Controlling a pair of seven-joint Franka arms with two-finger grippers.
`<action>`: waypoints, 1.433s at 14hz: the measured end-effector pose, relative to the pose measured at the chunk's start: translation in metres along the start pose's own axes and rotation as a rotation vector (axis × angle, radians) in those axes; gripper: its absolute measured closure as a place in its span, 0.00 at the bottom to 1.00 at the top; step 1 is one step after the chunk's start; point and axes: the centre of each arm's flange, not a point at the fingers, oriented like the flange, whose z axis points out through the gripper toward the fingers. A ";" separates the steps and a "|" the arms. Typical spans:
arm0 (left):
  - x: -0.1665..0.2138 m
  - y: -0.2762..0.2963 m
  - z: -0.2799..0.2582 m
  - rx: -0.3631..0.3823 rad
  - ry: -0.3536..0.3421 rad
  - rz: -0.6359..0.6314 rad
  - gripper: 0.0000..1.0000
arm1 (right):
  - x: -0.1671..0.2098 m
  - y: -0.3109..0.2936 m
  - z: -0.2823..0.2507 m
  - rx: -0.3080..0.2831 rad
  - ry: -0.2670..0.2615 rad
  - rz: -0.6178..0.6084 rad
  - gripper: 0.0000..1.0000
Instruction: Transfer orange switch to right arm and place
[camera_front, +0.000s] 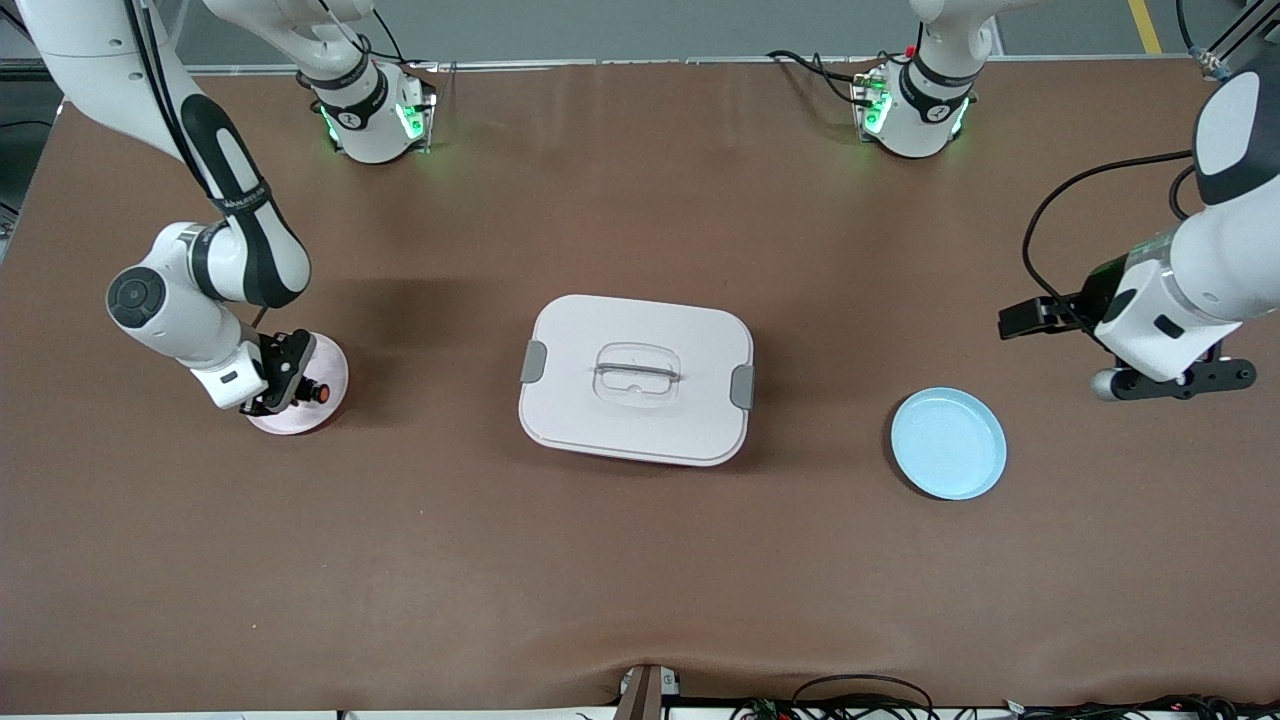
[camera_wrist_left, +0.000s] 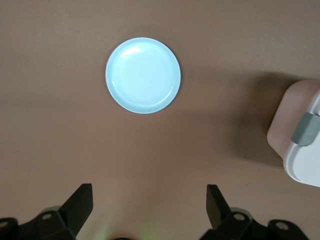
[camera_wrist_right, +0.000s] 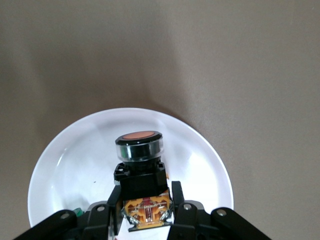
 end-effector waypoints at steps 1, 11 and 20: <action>0.003 -0.008 -0.001 -0.001 0.008 -0.014 0.00 | -0.003 0.001 0.000 -0.001 0.000 -0.004 0.59; 0.027 -0.086 -0.019 -0.044 0.151 -0.116 0.00 | -0.019 -0.004 0.018 0.005 -0.006 -0.044 0.59; 0.003 -0.077 -0.041 -0.038 0.203 -0.106 0.00 | -0.026 -0.003 0.019 0.004 -0.007 -0.064 0.33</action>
